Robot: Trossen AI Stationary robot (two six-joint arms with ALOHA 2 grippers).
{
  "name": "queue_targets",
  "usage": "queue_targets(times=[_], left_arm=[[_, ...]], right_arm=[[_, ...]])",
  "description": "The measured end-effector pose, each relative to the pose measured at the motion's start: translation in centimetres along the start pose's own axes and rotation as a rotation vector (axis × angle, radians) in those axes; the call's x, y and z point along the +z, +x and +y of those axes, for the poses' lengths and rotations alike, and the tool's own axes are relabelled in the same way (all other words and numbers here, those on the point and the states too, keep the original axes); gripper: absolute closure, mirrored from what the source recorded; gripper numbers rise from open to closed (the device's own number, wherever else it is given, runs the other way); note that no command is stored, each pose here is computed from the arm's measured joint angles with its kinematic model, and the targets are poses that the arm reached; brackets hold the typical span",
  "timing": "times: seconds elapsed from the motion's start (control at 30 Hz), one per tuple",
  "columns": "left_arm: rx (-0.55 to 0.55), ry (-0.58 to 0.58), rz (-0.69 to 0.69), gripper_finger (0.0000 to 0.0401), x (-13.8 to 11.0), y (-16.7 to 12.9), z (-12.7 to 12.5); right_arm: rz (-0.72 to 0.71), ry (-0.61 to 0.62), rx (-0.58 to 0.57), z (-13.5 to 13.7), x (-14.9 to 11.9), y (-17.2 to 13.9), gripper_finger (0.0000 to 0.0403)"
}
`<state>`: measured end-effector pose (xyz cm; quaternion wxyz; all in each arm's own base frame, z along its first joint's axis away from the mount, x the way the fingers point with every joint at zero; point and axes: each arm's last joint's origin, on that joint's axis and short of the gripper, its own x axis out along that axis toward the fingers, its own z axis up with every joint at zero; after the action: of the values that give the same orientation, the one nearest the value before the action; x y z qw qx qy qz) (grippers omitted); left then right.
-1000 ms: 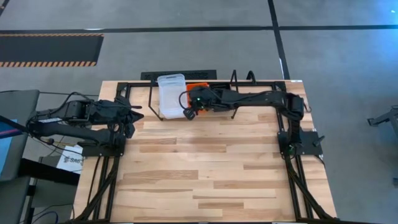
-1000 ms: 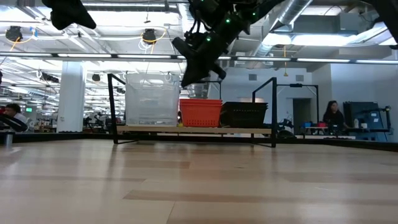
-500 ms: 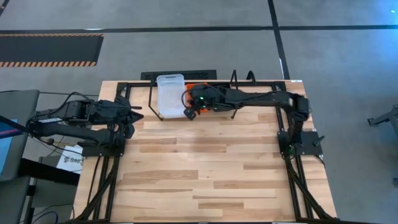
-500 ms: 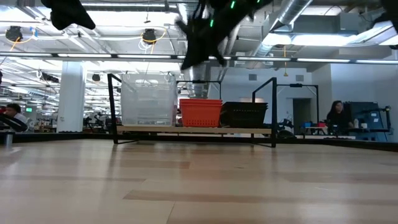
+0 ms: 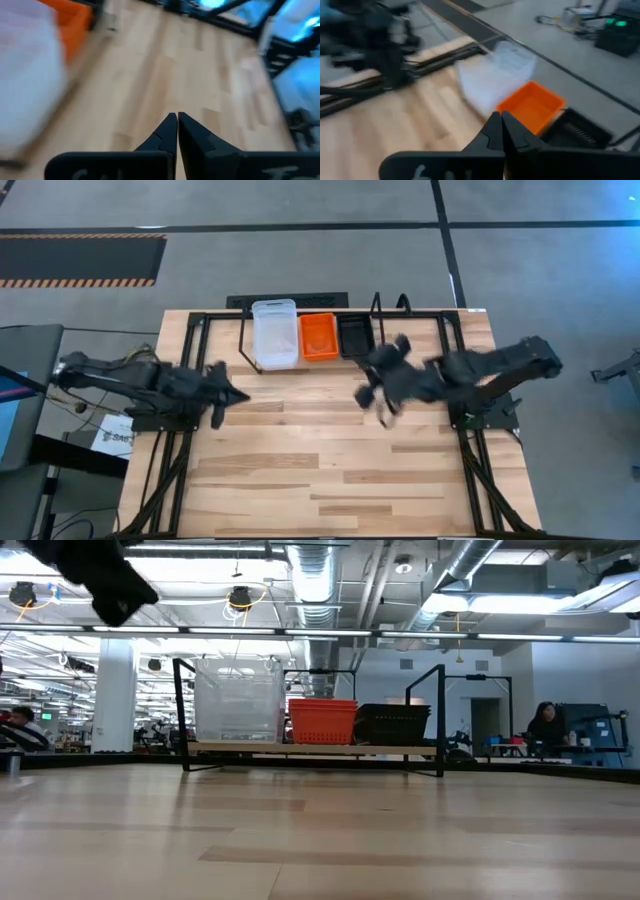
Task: Stack baskets on shelf by color
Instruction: Return to Home Position
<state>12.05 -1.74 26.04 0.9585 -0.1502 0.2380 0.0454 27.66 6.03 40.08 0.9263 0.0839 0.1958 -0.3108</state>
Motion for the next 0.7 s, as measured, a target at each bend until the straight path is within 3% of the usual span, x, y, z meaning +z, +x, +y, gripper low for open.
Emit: queue_targets(times=[0.2,0.47,0.57,0.7], left_arm=[[-0.178,0.024,-0.096,0.0401,-2.1,2.1,-1.4],[-0.192,0.173,-0.064,0.0401,-2.4,3.3,-2.2],[-0.208,0.196,-0.032,0.0401,-2.4,4.1,-2.0],[-0.233,0.201,-0.060,0.0401,-1.5,4.9,-1.2]], right_arm=[[-0.063,0.077,0.114,2.2,-4.8,-3.2,0.0403],[-0.128,0.239,0.234,2.1,-10.5,-0.6,0.0403],[-0.167,0.269,0.312,1.3,-11.1,1.1,0.0403],[-0.278,0.257,0.421,-0.1,-10.0,3.1,0.0403]])
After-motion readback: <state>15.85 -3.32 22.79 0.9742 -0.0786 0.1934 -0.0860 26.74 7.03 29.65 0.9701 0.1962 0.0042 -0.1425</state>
